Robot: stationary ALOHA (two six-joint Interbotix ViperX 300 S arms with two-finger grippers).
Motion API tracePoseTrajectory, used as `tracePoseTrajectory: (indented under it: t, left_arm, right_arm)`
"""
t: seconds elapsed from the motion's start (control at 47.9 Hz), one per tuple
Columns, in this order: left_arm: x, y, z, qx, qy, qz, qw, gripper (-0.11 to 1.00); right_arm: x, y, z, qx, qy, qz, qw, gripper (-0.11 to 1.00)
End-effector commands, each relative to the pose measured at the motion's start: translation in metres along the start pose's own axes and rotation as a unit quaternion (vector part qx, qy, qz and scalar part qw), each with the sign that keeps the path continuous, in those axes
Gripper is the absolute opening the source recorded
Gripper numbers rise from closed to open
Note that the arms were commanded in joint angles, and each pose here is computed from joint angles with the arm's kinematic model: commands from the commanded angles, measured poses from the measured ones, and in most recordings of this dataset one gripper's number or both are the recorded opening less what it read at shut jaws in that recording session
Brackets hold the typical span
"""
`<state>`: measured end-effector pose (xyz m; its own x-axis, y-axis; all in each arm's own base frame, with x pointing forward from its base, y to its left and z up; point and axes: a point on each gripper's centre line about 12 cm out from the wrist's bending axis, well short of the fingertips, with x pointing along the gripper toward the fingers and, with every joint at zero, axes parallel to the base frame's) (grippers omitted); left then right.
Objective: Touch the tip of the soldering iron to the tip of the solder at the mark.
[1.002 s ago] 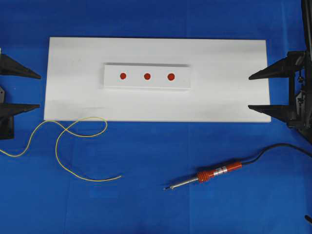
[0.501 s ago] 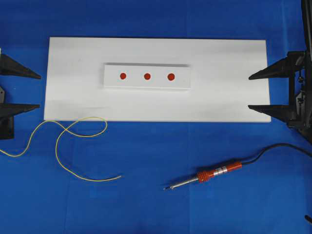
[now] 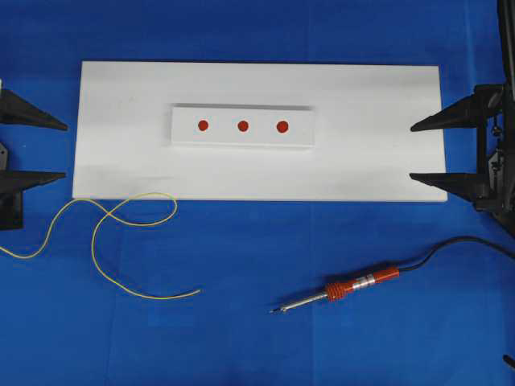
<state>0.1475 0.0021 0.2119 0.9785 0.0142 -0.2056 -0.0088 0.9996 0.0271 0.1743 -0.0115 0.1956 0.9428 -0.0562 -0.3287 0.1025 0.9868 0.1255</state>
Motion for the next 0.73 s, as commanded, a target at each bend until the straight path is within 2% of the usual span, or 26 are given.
tracePoseTrajectory:
  t: [0.0, 0.71]
  left_arm:
    - [0.0005, 0.0006, 0.0036, 0.001, -0.004, 0.002, 1.0, 0.8]
    - [0.0005, 0.0006, 0.0036, 0.001, -0.004, 0.002, 1.0, 0.8]
  right_arm:
    - [0.0013, 0.0003, 0.0045, -0.001, -0.004, 0.0, 1.0, 0.8]
    - [0.0012, 0.0002, 0.0038, -0.003, -0.004, 0.0, 1.0, 0.8]
